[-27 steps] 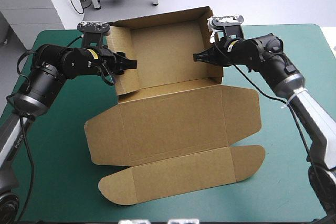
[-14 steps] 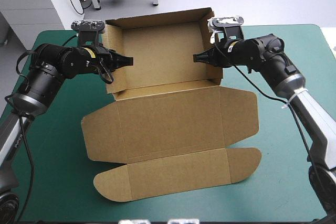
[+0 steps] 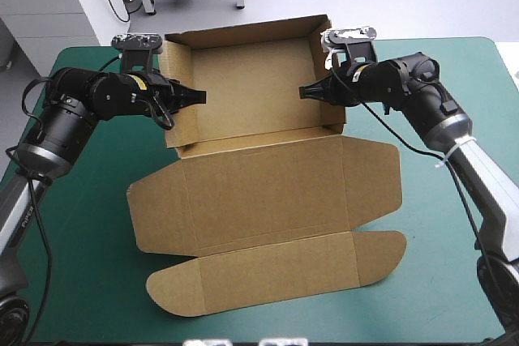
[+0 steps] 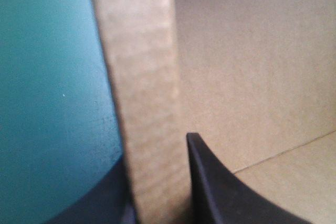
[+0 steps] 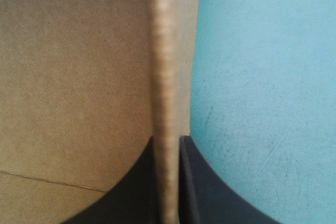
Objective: Fold the box
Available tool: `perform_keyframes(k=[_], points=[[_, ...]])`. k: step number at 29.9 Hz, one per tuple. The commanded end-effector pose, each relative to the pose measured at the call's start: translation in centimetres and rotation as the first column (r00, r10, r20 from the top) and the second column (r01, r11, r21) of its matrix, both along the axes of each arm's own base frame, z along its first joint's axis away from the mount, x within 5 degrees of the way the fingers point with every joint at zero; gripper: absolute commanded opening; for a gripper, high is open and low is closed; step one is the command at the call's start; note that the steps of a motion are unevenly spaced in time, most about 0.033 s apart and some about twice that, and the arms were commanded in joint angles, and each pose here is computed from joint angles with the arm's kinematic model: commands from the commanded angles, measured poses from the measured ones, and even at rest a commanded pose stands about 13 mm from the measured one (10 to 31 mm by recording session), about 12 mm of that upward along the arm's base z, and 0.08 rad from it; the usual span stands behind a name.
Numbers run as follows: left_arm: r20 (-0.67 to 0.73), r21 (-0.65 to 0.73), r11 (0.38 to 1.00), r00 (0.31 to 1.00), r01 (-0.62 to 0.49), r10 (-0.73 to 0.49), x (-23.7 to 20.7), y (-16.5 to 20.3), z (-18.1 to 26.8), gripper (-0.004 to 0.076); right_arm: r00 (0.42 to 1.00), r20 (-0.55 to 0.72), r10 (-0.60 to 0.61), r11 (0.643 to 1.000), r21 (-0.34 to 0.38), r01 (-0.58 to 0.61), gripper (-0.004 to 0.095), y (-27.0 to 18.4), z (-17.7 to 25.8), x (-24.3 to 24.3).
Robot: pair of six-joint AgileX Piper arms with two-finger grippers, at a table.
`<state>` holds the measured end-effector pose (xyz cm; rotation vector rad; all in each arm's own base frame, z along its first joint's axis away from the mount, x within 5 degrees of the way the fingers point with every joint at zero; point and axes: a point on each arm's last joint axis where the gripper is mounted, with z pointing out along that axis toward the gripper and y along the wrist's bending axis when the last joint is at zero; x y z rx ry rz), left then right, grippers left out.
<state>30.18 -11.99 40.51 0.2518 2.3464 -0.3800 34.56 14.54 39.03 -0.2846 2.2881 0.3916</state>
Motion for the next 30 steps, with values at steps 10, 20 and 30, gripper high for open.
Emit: perform_keyframes(k=[10,20,30], points=[[0.045,-0.162,0.983,0.996,0.084,-0.078,-0.8,-2.0,1.7,-0.0008,0.989,0.139,0.053,0.973,0.214,-0.083,-0.0014,1.5,4.4,-1.9],[0.142,-0.108,0.993,0.988,-0.037,0.053,0.3,-0.9,2.1,-0.0008,0.986,0.159,0.047,0.977,0.2,-0.078,-0.0014,1.3,4.5,-1.7],[0.195,-0.04,0.997,0.978,-0.065,0.071,0.2,-1.2,2.3,-0.0008,0.986,0.165,0.009,0.998,0.053,-0.018,-0.0014,0.3,3.9,-1.4]])
